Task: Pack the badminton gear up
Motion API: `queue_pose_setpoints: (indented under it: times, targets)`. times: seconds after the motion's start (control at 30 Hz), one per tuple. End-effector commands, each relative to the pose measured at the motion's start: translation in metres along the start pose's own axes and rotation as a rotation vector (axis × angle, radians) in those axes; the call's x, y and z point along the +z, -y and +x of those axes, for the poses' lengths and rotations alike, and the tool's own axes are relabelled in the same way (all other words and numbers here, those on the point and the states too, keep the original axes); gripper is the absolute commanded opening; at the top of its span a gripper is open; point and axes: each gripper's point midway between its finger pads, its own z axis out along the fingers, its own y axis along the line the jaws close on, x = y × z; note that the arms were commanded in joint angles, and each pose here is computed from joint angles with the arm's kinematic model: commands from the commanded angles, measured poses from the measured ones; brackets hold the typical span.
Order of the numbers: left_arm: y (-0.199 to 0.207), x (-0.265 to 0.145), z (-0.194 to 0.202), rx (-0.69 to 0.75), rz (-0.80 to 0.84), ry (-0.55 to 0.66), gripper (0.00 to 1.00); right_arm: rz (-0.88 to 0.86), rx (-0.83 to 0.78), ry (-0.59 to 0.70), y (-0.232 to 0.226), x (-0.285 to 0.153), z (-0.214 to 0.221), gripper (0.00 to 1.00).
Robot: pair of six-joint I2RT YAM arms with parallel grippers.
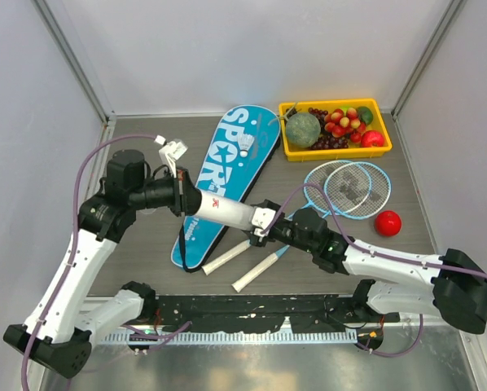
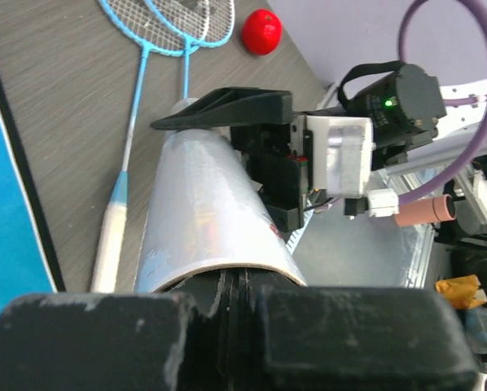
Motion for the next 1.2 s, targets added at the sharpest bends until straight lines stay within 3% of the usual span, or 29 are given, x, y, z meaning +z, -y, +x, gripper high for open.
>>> queue_pose_setpoints:
  times: [0.0,0.13,0.43,0.57,0.77,0.9,1.0,1.17]
  targets:
    - [0.035,0.000,-0.011,-0.018,0.176,0.073,0.00,0.090,-0.036,0.251,0.026,0.004,-0.067,0.25]
    - [0.037,-0.010,-0.011,0.000,0.141,0.094,0.06,0.102,-0.033,0.238,0.026,0.005,-0.061,0.25]
    - [0.051,-0.049,-0.041,0.102,-0.012,0.210,0.57,0.155,-0.018,0.168,0.028,-0.011,-0.036,0.25]
    - [0.058,-0.066,-0.060,0.197,-0.061,0.291,0.67,0.217,0.001,0.106,0.038,-0.023,-0.025,0.25]
    - [0.059,-0.083,-0.076,0.271,-0.138,0.358,0.72,0.239,0.093,0.083,0.040,-0.032,-0.024,0.24]
    - [0.060,-0.084,-0.072,0.326,-0.107,0.419,0.82,0.276,0.235,0.150,0.053,-0.035,-0.053,0.24]
    - [0.064,-0.078,-0.063,0.398,-0.029,0.457,0.99,0.285,0.312,0.238,0.063,-0.035,-0.085,0.25]
    - [0.064,-0.074,-0.060,0.471,0.015,0.509,1.00,0.290,0.436,0.358,0.076,-0.031,-0.122,0.25]
